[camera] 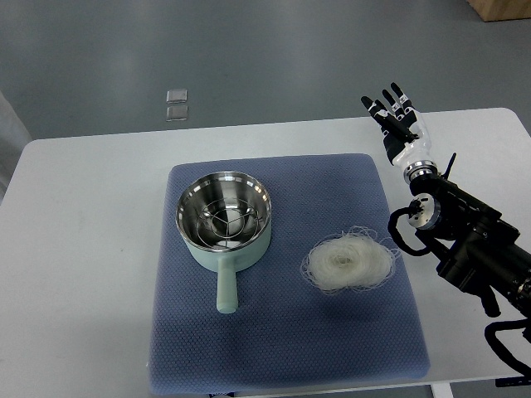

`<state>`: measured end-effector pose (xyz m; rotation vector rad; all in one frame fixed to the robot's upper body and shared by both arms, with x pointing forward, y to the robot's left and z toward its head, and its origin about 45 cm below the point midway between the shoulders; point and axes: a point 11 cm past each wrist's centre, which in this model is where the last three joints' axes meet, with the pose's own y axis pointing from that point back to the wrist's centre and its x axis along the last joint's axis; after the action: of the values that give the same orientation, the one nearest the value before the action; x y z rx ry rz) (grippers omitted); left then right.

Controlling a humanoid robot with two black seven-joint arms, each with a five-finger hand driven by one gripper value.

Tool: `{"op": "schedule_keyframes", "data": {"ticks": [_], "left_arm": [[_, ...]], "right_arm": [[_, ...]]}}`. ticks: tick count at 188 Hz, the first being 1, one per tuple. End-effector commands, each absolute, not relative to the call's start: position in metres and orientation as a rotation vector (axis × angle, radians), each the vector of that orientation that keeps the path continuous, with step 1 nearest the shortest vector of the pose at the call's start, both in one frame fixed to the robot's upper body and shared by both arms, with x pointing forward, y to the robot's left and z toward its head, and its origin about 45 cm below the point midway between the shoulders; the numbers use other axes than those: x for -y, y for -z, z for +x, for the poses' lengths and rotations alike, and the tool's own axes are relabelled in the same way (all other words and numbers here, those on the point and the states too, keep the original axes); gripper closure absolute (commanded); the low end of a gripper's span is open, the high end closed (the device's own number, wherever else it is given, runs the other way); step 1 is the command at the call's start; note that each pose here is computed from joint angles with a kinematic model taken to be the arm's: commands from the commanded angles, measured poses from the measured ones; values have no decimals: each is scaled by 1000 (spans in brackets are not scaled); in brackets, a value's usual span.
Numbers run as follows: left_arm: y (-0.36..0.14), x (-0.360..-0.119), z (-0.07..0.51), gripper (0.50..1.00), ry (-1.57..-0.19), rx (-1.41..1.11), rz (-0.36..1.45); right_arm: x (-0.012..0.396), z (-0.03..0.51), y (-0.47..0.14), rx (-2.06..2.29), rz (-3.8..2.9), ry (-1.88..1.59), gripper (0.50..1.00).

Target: Put vermicelli into pot with right hand

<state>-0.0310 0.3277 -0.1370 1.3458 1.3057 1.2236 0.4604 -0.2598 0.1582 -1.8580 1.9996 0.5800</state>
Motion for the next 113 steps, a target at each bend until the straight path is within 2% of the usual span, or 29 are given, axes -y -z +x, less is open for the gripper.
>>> {"op": "schedule_keyframes", "data": {"ticks": [1,113], "left_arm": [[137,-328,-31,500,-1224,-1306,1346],[137,-331,-31,500,-1237,-1300,1357]], "right_arm": [[260,460,-158,-1999,-1858,-579,570],[261,460,-158,-2002,-1857,-579,570]]}}
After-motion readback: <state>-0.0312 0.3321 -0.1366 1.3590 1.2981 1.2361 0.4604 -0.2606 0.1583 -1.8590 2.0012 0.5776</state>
